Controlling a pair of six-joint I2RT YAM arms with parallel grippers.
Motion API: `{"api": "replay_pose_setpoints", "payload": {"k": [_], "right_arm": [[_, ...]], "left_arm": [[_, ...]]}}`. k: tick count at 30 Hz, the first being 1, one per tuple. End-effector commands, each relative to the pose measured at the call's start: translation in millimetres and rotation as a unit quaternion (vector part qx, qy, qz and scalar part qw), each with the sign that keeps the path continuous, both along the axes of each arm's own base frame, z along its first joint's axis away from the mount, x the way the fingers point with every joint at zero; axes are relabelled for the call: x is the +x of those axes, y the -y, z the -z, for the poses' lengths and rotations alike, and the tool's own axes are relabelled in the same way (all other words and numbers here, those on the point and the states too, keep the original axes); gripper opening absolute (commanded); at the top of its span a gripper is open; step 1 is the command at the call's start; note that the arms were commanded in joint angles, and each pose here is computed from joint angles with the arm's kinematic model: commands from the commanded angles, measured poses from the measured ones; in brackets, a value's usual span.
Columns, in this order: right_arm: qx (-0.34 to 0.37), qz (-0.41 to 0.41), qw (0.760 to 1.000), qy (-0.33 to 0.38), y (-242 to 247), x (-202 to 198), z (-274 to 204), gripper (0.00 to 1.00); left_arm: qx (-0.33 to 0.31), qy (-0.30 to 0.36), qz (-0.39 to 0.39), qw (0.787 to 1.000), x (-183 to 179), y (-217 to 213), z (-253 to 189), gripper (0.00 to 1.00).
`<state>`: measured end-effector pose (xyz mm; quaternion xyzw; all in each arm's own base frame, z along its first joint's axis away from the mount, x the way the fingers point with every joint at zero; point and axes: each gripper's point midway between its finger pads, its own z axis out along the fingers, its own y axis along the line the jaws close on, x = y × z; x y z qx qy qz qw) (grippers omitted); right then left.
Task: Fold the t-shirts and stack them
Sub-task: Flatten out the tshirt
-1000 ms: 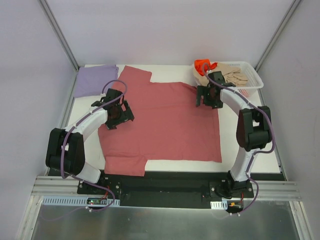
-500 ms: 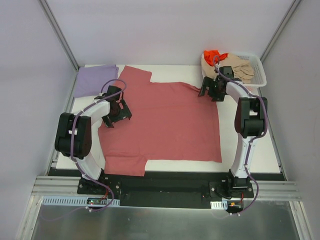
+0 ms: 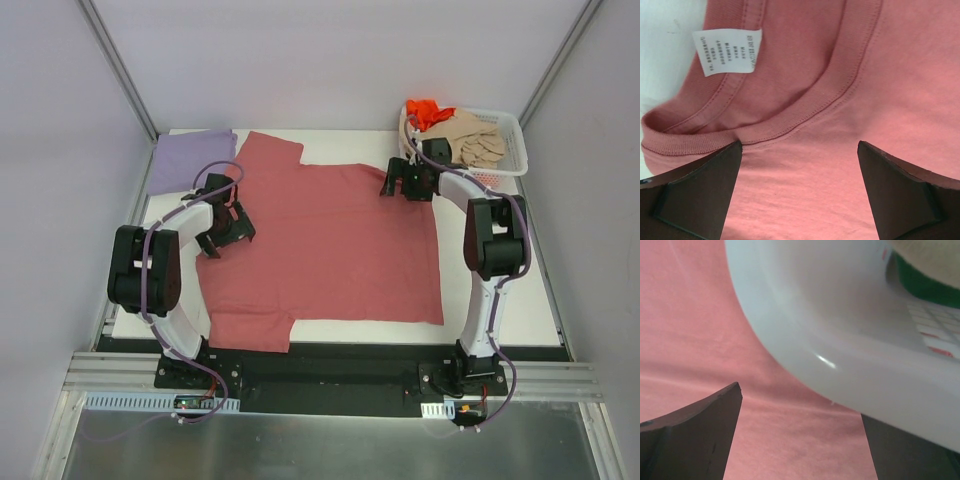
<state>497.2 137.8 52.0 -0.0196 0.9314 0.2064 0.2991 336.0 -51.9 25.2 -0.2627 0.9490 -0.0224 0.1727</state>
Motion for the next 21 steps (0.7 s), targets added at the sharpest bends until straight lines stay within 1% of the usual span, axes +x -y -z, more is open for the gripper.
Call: {"api": "replay_pose_setpoints", "payload": {"k": [1, 3, 6, 7, 8, 10, 12, 13, 15, 16, 18, 19, 21], "right_arm": [[-0.057, -0.035, 0.982, 0.178, -19, 65, -76, 0.99], [-0.075, -0.024, 0.980, 0.181, -16, 66, -76, 0.99], [-0.087, 0.044, 0.980, 0.172, 7, 71, -76, 0.99], [-0.073, 0.069, 0.982, 0.160, 16, 73, -77, 0.99], [-0.037, 0.093, 0.986, 0.137, 25, 73, -76, 0.95], [0.082, 0.132, 0.986, 0.061, 30, 66, -73, 0.93], [0.219, 0.124, 0.968, -0.020, 19, 50, -78, 0.92], [0.249, 0.118, 0.961, -0.040, 12, 43, -83, 0.92], [0.269, 0.119, 0.954, -0.058, 8, 33, -87, 0.93], [0.278, 0.130, 0.950, -0.060, 16, 32, -92, 0.94], [0.296, 0.123, 0.946, -0.050, 17, 31, -104, 0.94], [0.295, 0.123, 0.946, -0.044, 18, 32, -109, 0.94], [0.270, 0.103, 0.957, -0.013, 16, 32, -117, 0.94]], "left_arm": [[0.019, -0.012, -0.007, 1.000, -11, -17, 5, 0.99], [0.022, -0.015, -0.011, 1.000, -12, -21, 7, 0.99], [0.023, -0.017, -0.014, 1.000, -12, -23, 8, 0.99], [0.024, -0.018, -0.013, 0.999, -13, -24, 8, 0.99], [0.023, -0.018, -0.014, 0.999, -13, -24, 8, 0.99], [0.022, -0.019, -0.013, 1.000, -14, -23, 9, 0.99], [0.019, -0.017, -0.013, 1.000, -14, -23, 8, 0.99], [0.017, -0.016, -0.012, 1.000, -14, -23, 7, 0.99], [0.014, -0.013, -0.011, 1.000, -14, -22, 5, 0.99], [0.013, -0.012, -0.009, 1.000, -13, -21, 4, 0.99], [0.011, -0.010, -0.010, 1.000, -13, -21, 2, 0.99], [0.011, -0.010, -0.009, 1.000, -13, -20, 2, 0.99], [0.010, -0.009, -0.009, 1.000, -15, -20, 2, 0.99]]}}
